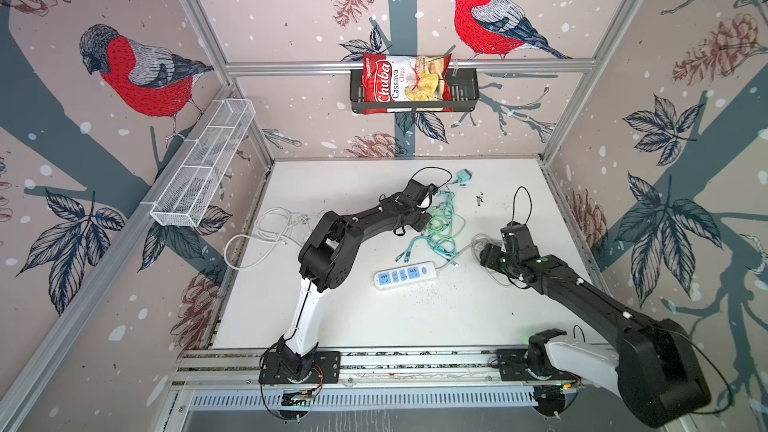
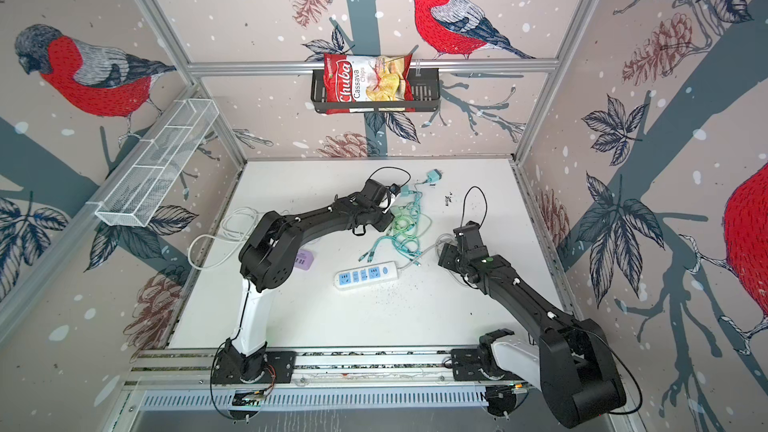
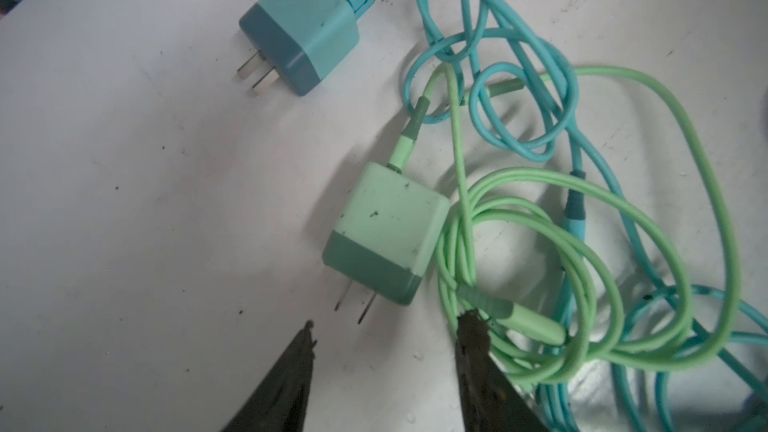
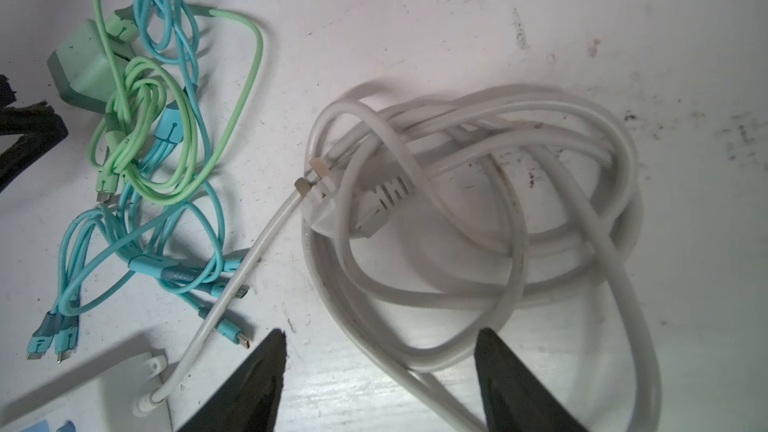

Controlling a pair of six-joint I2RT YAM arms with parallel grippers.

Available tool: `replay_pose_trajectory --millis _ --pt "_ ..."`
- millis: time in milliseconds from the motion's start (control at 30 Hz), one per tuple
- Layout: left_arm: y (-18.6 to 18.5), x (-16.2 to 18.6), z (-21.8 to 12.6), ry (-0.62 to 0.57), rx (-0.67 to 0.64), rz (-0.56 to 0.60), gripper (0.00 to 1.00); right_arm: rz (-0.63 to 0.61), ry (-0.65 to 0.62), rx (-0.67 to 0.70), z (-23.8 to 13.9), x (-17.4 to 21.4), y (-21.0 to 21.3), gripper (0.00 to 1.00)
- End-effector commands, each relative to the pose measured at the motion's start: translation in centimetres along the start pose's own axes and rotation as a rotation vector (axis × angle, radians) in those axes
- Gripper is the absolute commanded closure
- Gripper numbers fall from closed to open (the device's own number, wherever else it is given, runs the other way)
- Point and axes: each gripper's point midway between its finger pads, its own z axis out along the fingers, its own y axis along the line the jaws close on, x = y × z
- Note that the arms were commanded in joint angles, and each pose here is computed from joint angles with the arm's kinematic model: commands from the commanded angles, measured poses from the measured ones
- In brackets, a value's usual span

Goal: Insert the plug
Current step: 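Lower the open left gripper around the light-green charger, then close the left gripper on the light-green charger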

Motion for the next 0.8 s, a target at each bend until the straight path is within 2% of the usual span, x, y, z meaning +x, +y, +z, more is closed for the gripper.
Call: replay_pose_trajectory --millis 0,333,500,767 --pt "0.4 -0.5 0.5 -0.005 -0.021 0.066 0.45 -0.008 -0.006 -0.011 -0.1 -0.2 0.3 0.27" --pt "0.3 -1.4 1.8 -0.019 -0.007 0.165 0.44 -0.014 -0.005 -0.022 -0.2 -0.2 0.4 0.27" --pt "0.8 -1.5 2.2 -0.022 -0.014 0.175 0.44 -0.016 -0.005 -0.023 -0.2 -0.2 0.5 0.27" --pt "0.6 -0.4 3.3 0.027 0.011 0.189 0.50 -0.016 -0.005 -0.022 -0.1 -0.1 0.4 0.27"
